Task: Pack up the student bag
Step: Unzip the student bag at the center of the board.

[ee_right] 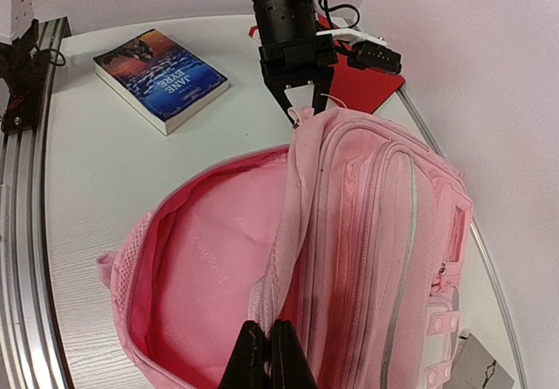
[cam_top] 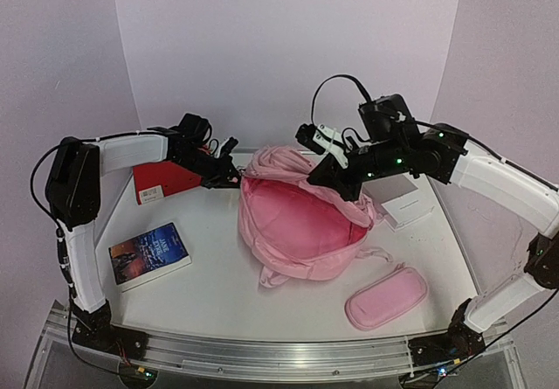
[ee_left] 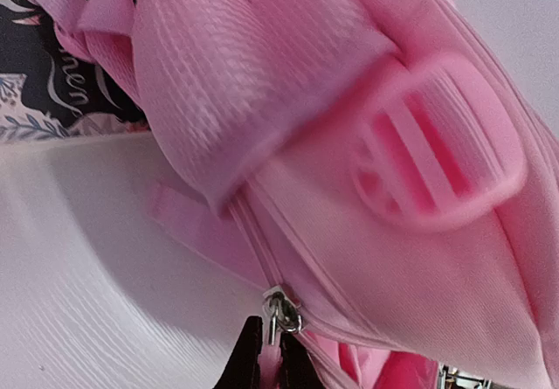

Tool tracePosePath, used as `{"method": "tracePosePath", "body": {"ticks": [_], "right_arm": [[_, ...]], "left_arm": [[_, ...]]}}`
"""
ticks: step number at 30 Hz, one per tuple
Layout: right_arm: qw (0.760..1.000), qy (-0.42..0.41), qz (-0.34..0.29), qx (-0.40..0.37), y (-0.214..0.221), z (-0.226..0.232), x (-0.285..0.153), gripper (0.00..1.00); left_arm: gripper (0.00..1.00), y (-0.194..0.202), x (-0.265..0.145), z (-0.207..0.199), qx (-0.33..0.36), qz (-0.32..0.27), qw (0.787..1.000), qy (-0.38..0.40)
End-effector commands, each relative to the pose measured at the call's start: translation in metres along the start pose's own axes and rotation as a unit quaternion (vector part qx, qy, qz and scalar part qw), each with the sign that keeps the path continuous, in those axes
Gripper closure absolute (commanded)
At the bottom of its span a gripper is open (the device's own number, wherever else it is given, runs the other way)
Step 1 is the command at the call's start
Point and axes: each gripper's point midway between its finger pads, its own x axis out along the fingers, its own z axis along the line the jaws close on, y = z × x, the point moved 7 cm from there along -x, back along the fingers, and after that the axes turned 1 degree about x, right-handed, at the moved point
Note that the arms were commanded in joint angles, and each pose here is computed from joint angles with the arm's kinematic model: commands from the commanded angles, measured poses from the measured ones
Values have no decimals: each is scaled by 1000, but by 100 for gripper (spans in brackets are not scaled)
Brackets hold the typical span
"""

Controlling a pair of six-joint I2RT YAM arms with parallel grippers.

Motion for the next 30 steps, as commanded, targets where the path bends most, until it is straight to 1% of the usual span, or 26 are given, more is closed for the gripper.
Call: {"method": "tracePosePath", "body": {"ticks": [1, 4, 8, 9, 11, 12, 13, 16, 18, 20, 21, 23, 26, 30], "right_arm": [[993, 8, -118, -12, -55, -3, -66, 100], [991, -2, -131, -6, -61, -3, -65, 100], [990, -6, -142, -2, -67, -4, -60, 100], [990, -6, -141, 1, -66, -5, -58, 100], [991, -4, -133, 13, -64, -8, -48, 100], [991, -6, -130, 22, -62, -9, -41, 100], [992, -8, -125, 35, -59, -10, -32, 100], [991, -17, -109, 74, -52, -13, -2, 100], [990, -27, -101, 99, -48, -15, 18, 100], [986, -43, -93, 131, -42, -17, 40, 100], [984, -54, -88, 145, -39, -16, 54, 100], [979, -65, -78, 175, -33, -17, 75, 100], [975, -77, -54, 202, -20, -17, 106, 100], [972, -83, -26, 216, -2, -17, 134, 100]], "left_arm": [[99, -54, -31, 69, -38, -107, 986, -124], [97, -67, -35, 75, -40, -121, 983, -133], [94, -75, -40, 82, -44, -121, 980, -151], [90, -76, -41, 83, -46, -120, 980, -152], [80, -77, -45, 80, -43, -117, 981, -147], [73, -77, -48, 76, -40, -114, 982, -146], [64, -78, -53, 72, -39, -114, 982, -147], [43, -77, -72, 60, -42, -119, 979, -160], [28, -74, -89, 54, -53, -130, 975, -174], [18, -67, -105, 55, -78, -138, 969, -189], [16, -64, -115, 56, -93, -146, 965, -197], [10, -53, -132, 70, -135, -155, 954, -216], [6, -37, -157, 88, -188, -182, 933, -246], [3, -13, -177, 116, -252, -203, 903, -282]]}}
